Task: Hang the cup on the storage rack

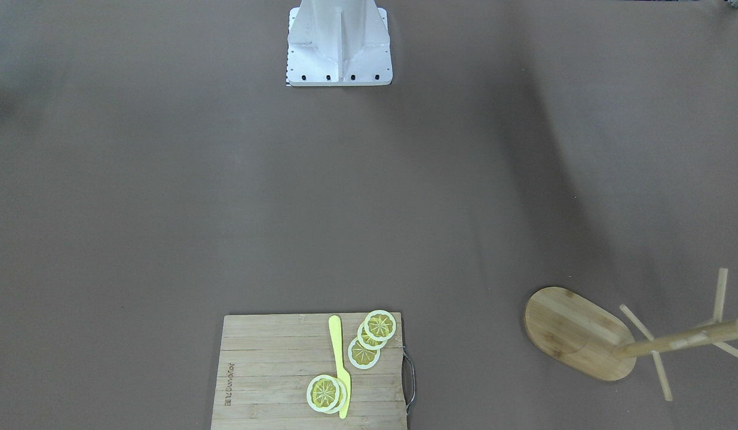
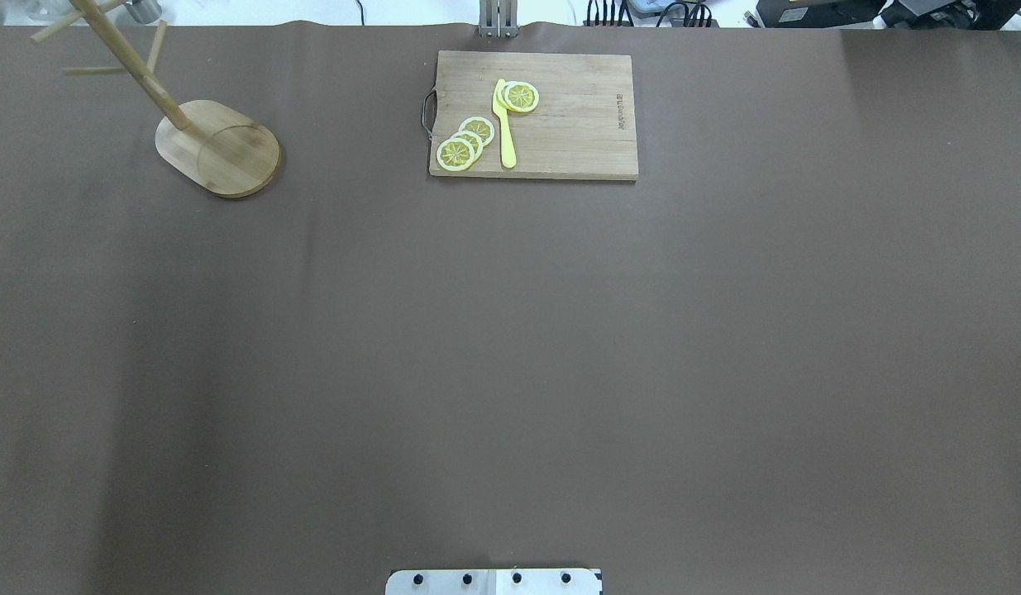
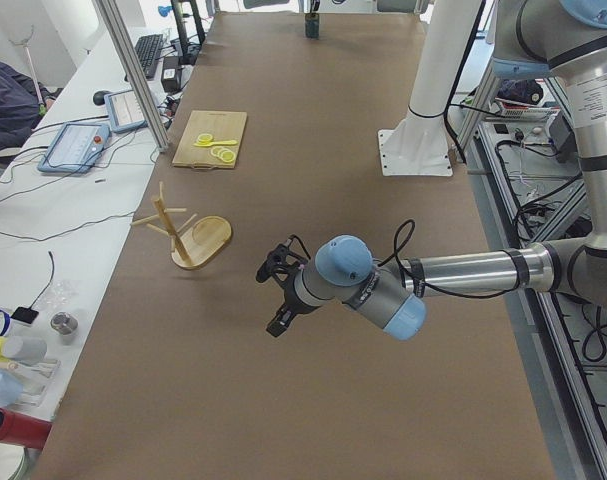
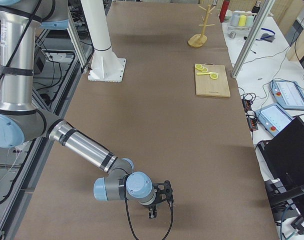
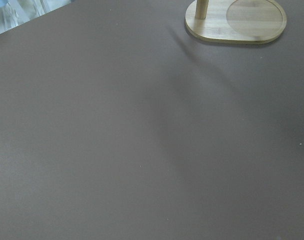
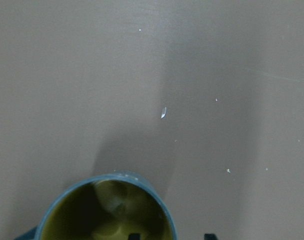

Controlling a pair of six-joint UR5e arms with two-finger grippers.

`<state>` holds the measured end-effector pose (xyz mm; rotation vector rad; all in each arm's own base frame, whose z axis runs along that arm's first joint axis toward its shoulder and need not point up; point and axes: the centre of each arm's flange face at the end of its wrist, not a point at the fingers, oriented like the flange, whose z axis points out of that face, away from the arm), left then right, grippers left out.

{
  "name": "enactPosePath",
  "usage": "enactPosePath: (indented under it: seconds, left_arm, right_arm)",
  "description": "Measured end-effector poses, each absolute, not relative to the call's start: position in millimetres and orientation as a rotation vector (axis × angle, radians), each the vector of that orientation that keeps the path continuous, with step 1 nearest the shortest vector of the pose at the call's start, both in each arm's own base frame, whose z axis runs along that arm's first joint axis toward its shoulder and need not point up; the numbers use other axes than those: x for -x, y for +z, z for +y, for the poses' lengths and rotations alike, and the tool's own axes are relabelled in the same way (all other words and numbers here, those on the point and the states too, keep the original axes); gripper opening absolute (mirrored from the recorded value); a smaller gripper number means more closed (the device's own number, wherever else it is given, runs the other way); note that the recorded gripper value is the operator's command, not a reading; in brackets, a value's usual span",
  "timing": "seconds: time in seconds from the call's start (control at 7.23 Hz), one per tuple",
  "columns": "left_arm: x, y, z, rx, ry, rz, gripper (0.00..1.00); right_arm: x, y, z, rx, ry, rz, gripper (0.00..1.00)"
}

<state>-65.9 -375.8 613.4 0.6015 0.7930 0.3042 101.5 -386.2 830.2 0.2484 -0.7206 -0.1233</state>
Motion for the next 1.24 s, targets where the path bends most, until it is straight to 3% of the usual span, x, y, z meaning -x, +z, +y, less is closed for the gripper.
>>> enactPosePath:
  seconds: [0.69,1.24]
  left_arm:
    - [66.0,615.8,-376.0,-0.597,0.302,0.794,0.99]
    - [66.0,615.8,-376.4,-0.597,0.301,0.794,0.99]
  right_arm:
    - [-102.0,817.1,-402.3,-0.275,-0.132,-0.728,0.0]
    - [-99.5,764.5,-445.0,-0.308,-0.026,-0.827,0.0]
